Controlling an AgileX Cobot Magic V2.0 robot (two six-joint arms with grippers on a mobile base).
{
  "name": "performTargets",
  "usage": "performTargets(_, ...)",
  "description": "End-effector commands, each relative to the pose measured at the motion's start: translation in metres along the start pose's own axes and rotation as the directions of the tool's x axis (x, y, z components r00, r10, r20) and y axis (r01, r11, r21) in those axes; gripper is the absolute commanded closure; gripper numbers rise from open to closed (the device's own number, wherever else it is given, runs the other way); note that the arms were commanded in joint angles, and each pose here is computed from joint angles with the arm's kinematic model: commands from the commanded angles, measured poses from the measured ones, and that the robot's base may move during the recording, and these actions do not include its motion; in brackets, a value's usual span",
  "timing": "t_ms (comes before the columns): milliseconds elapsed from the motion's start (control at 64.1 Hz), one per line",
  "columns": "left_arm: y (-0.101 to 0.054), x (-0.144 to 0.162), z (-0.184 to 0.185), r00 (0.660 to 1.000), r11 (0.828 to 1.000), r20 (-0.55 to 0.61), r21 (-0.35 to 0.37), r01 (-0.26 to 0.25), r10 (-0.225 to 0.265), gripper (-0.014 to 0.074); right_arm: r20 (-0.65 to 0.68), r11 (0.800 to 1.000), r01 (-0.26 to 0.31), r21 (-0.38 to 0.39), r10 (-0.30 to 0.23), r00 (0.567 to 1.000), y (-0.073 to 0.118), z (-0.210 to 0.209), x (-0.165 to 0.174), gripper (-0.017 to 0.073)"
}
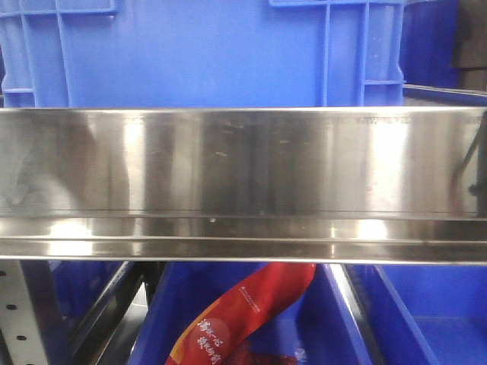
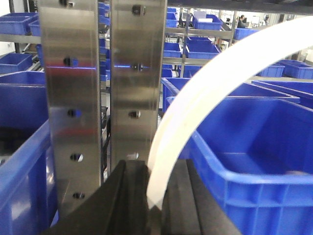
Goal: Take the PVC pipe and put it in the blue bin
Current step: 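Open both grippers to drop the clamp into the blue bin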
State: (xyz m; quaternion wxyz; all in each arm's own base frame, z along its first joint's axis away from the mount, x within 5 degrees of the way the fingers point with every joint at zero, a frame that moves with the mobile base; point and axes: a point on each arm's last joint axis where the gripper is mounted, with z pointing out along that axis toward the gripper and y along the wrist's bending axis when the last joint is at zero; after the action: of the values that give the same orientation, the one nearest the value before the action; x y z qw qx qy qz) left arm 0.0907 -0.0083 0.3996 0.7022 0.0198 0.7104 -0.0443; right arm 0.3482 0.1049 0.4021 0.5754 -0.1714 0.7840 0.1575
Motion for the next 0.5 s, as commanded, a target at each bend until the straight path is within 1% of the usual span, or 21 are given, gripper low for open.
performTargets(0, -0.004, -0.014, 0.004, 1.000, 0.999, 0.013, 0.035, -0.020, 0.020, 0.0704, 0.054, 1.000, 0.010, 0.009, -0.011, 0.999, 0.002, -0.012, -0.013, 0.0358)
performTargets(62, -0.007, -0.021, 0.008, 0.998, 0.996, 0.010, 0.068, -0.062, 0.061, 0.0704, 0.075, 1.000, 0.015, 0.010, -0.016, 0.997, 0.004, -0.021, -0.018, 0.0470)
performTargets(125, -0.012, -0.027, 0.014, 0.996, 0.989, 0.013, 0.113, -0.091, 0.090, 0.0704, 0.096, 1.000, 0.020, 0.013, -0.021, 0.995, 0.005, -0.029, -0.023, 0.0594)
performTargets(171, -0.017, -0.031, 0.019, 0.996, 0.984, 0.014, 0.150, -0.093, 0.092, 0.0704, 0.107, 1.000, 0.023, 0.010, -0.024, 0.994, 0.007, -0.035, -0.027, 0.0683)
performTargets(187, -0.018, -0.032, 0.020, 0.996, 0.983, 0.012, 0.161, -0.092, 0.092, 0.0704, 0.108, 1.000, 0.025, 0.007, -0.025, 0.994, 0.007, -0.037, -0.027, 0.0728)
performTargets(281, -0.030, -0.038, 0.034, 0.996, 0.968, -0.001, 0.233, -0.092, 0.094, 0.0704, 0.113, 0.999, 0.037, -0.016, -0.035, 0.993, 0.013, -0.051, -0.033, 0.0727)
performTargets(312, -0.033, -0.039, 0.039, 0.995, 0.963, -0.004, 0.250, -0.100, 0.104, 0.0704, 0.111, 0.999, 0.041, -0.025, -0.038, 0.993, 0.015, -0.056, -0.034, 0.0727)
performTargets(405, -0.045, -0.043, 0.057, 0.992, 0.947, -0.012, 0.299, -0.116, 0.126, 0.0704, 0.084, 0.995, 0.058, -0.077, -0.052, 0.995, 0.024, -0.072, -0.036, 0.0727)
performTargets(483, -0.058, -0.048, 0.075, 0.992, 0.935, -0.008, 0.335, -0.117, 0.127, 0.0704, 0.056, 0.989, 0.078, -0.122, -0.072, 0.996, 0.031, -0.088, -0.036, 0.0727)
